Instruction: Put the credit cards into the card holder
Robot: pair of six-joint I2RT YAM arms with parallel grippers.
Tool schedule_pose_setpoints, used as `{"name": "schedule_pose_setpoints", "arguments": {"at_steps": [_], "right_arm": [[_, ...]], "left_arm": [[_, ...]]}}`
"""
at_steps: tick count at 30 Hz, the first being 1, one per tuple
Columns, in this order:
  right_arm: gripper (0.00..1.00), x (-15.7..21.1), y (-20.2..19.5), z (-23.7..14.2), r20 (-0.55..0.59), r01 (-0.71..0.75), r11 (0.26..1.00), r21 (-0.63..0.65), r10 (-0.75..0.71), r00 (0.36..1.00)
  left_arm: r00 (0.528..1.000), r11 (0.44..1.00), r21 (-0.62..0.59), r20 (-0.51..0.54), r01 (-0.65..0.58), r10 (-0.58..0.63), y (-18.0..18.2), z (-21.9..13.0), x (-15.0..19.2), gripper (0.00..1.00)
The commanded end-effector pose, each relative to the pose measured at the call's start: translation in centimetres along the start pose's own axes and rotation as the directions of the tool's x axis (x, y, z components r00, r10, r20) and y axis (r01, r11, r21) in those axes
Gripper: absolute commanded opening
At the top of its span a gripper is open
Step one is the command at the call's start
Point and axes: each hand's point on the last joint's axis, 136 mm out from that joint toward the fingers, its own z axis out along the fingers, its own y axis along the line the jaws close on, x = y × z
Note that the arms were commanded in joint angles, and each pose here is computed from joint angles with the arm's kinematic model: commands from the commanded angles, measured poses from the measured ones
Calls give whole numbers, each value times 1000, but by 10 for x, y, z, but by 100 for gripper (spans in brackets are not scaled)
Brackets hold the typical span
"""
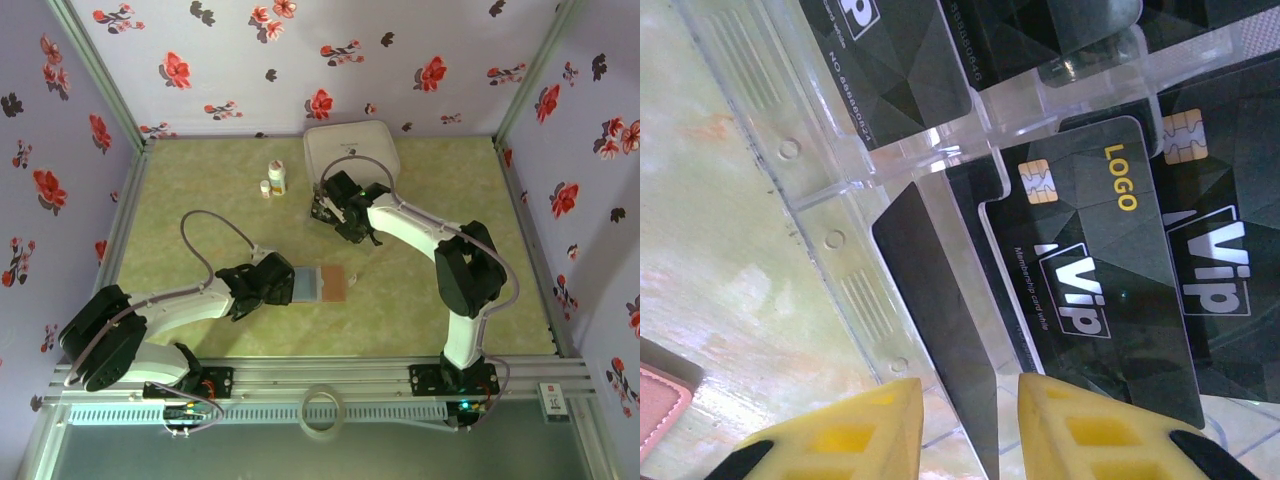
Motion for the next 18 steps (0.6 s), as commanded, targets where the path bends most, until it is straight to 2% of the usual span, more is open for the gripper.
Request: {"name": "schedule_pose_setpoints", "arguments": {"at_steps": [1, 18], "right_arm": [[30, 3, -5, 6, -47, 46, 998, 46, -44, 998], [18, 0, -3, 9, -56, 63, 997, 42, -60, 997]], "left_arm": [[1000, 1000, -8, -6, 8, -8, 3, 3, 2, 100], [1000, 1000, -1, -10, 16, -16, 2, 5, 5, 100]]}}
